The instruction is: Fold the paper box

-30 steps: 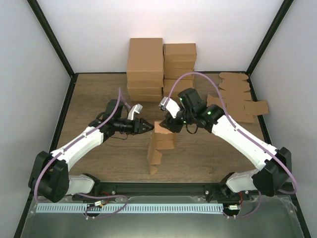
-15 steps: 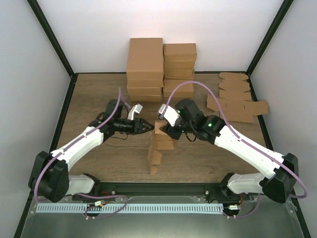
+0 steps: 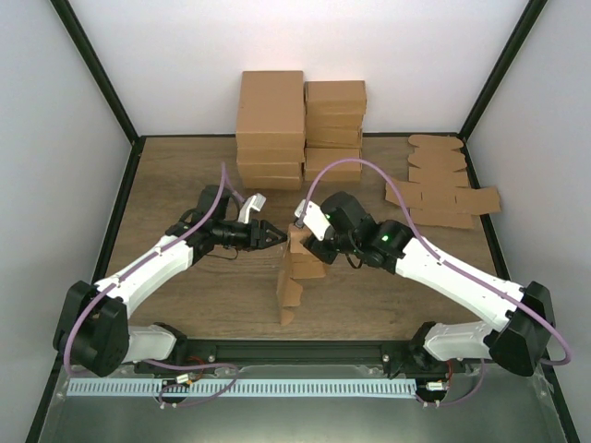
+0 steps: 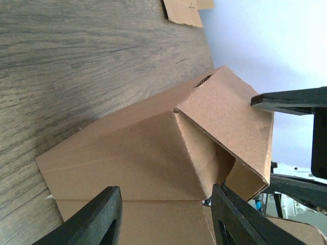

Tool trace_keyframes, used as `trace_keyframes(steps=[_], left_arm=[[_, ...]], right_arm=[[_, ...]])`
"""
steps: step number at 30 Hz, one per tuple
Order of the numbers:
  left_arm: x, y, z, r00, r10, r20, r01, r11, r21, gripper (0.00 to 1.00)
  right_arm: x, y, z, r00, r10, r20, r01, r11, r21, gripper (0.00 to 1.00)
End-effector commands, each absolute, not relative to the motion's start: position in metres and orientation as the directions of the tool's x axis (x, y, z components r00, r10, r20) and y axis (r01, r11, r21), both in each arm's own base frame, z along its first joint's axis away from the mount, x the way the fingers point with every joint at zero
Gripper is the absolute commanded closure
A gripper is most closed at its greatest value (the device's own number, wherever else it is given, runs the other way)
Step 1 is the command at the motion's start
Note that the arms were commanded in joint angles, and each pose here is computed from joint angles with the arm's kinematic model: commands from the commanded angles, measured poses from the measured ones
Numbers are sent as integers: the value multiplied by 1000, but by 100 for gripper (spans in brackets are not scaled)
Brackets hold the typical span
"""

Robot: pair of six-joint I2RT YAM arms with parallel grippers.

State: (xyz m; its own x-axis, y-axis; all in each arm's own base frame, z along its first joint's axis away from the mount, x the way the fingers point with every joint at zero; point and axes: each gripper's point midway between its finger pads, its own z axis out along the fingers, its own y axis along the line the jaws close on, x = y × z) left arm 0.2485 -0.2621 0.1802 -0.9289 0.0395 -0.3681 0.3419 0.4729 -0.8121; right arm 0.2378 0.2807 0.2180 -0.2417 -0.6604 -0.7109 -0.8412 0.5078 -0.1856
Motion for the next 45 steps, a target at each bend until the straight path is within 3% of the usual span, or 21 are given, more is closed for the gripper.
trace_keyframes(steps=[1,10,35,45], left_arm=[[251,-267,188,-917,50,-396,374,455,-808,49],[251,-267,186,-917,54,-395,374,457,-807,49],[255,-265,187,-911,29,-412,375,477,-795,50],[262,-244,217,-858,-29,-513,407,572,-712,46]], right_arm=[[247,281,222,-239,-664,-708,-815,534,-226,50],[251,283,201,-258,-701,-664,-800,540,-260,54],[262,287,198,-195,-672,-715,-719,594,-362,69],[274,288,179,-278,-657,-701,-682,649,-337,69]])
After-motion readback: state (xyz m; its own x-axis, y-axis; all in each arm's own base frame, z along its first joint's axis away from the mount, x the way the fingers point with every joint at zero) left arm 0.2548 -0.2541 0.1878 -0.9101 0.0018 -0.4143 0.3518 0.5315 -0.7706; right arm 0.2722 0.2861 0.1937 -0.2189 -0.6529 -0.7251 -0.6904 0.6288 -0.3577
